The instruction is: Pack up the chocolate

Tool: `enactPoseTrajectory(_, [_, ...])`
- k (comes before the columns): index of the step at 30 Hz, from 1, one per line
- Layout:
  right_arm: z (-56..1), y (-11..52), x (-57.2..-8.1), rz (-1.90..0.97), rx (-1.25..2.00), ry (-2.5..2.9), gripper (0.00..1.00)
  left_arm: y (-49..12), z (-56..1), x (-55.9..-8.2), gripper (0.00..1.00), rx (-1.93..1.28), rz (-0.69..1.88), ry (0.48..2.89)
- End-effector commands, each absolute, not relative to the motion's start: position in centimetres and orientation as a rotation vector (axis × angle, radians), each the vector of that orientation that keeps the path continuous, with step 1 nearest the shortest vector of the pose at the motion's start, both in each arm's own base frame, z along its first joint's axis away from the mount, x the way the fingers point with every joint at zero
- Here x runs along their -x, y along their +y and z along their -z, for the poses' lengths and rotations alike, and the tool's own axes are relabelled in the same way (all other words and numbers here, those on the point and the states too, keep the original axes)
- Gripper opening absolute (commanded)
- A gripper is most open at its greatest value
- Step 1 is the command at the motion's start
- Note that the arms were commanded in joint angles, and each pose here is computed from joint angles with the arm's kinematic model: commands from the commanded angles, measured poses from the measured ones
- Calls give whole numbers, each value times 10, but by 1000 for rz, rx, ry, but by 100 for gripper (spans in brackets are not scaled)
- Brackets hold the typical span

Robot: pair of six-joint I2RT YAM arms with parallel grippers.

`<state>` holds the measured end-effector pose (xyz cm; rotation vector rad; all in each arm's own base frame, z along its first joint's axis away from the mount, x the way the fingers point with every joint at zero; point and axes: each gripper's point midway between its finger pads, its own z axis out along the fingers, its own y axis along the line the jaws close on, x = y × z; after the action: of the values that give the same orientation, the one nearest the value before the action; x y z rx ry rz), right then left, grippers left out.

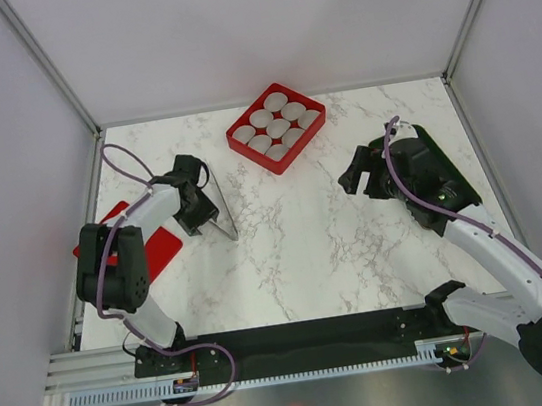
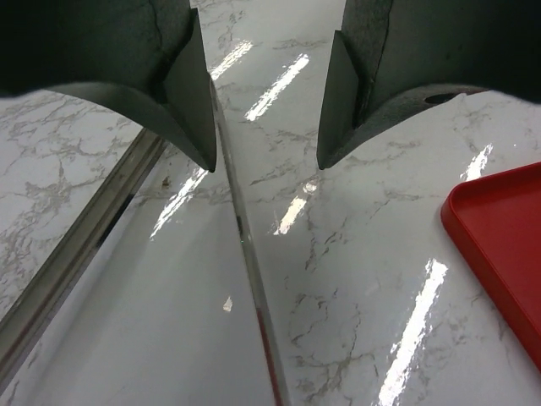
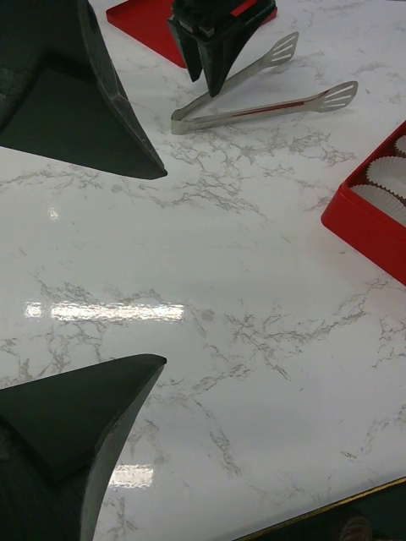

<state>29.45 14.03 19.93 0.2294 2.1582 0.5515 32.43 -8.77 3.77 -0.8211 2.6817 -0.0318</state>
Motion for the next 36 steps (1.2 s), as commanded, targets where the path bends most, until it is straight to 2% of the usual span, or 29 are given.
enactPoseTrajectory(1, [-208, 140, -296, -560, -209, 2111, 93, -84, -42, -346, 57, 859, 21, 2582])
enactPoseTrajectory(9, [-210, 139, -290, -571, -214, 2106, 92, -113, -40, -343, 48, 720, 171, 2657])
enactPoseTrajectory(15, [-208, 137, -283, -578, -221, 2114, 91, -134, -32, -322, 32, 619, 180, 2717])
enactPoseTrajectory(21, [-211, 134, -274, -591, -237, 2111, 90, -160, -23, -294, 22, 559, 217, 2777])
enactPoseTrajectory(29, [-213, 130, -262, -598, -246, 2111, 90, -231, -38, -250, 21, 373, 363, 2814])
enactPoseTrajectory(36, [-211, 124, -250, -591, -249, 2115, 90, -277, -48, -214, 22, 349, 482, 2853])
